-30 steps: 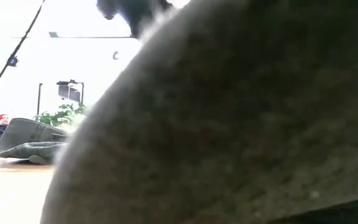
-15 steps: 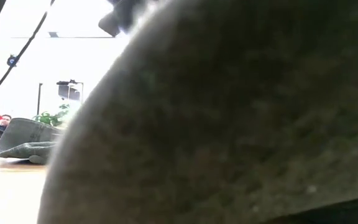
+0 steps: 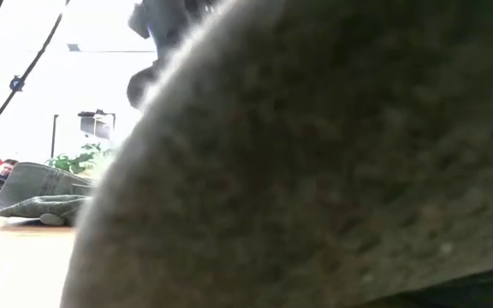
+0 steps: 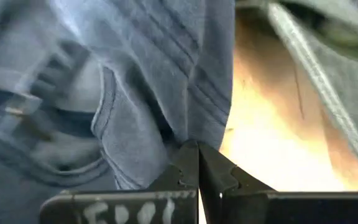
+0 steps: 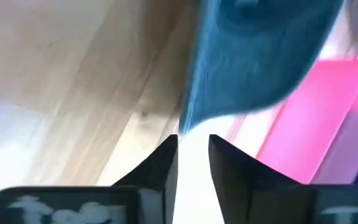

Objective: Pick & Place hat
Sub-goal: Put the blue cap into the transparent bin

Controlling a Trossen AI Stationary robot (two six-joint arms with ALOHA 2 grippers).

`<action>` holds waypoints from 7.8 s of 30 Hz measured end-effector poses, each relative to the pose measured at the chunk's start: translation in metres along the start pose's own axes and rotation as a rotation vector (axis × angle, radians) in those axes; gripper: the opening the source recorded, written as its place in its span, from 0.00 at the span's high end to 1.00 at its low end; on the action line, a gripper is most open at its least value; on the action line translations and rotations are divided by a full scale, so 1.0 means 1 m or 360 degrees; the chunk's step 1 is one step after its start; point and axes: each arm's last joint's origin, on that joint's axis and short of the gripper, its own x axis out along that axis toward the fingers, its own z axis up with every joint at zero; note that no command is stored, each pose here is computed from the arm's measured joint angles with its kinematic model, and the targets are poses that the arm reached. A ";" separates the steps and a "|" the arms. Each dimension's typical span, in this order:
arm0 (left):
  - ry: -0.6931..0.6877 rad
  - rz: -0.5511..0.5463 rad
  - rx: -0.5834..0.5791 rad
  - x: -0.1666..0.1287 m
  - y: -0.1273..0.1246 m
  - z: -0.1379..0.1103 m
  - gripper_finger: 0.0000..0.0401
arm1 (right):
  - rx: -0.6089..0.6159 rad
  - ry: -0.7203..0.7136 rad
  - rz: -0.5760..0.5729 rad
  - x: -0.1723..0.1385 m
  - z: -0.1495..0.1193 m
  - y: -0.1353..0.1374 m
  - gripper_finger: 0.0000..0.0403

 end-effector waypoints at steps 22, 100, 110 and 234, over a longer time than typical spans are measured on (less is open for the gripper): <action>-0.0315 0.0509 0.0099 -0.025 -0.022 -0.014 1.00 | 0.2815 -0.0602 0.1106 0.055 -0.032 -0.095 0.70; -0.0879 0.0326 -0.0381 -0.012 -0.001 -0.054 1.00 | 0.1208 -0.0542 0.0787 0.102 0.063 -0.141 0.98; -0.0833 0.0280 -0.0271 -0.021 -0.003 -0.056 1.00 | 0.1437 -0.0096 0.0646 0.071 0.020 -0.154 0.98; -0.0653 0.0151 -0.0144 -0.047 0.037 0.063 1.00 | 0.1031 -0.0302 0.0331 -0.050 0.066 0.040 0.59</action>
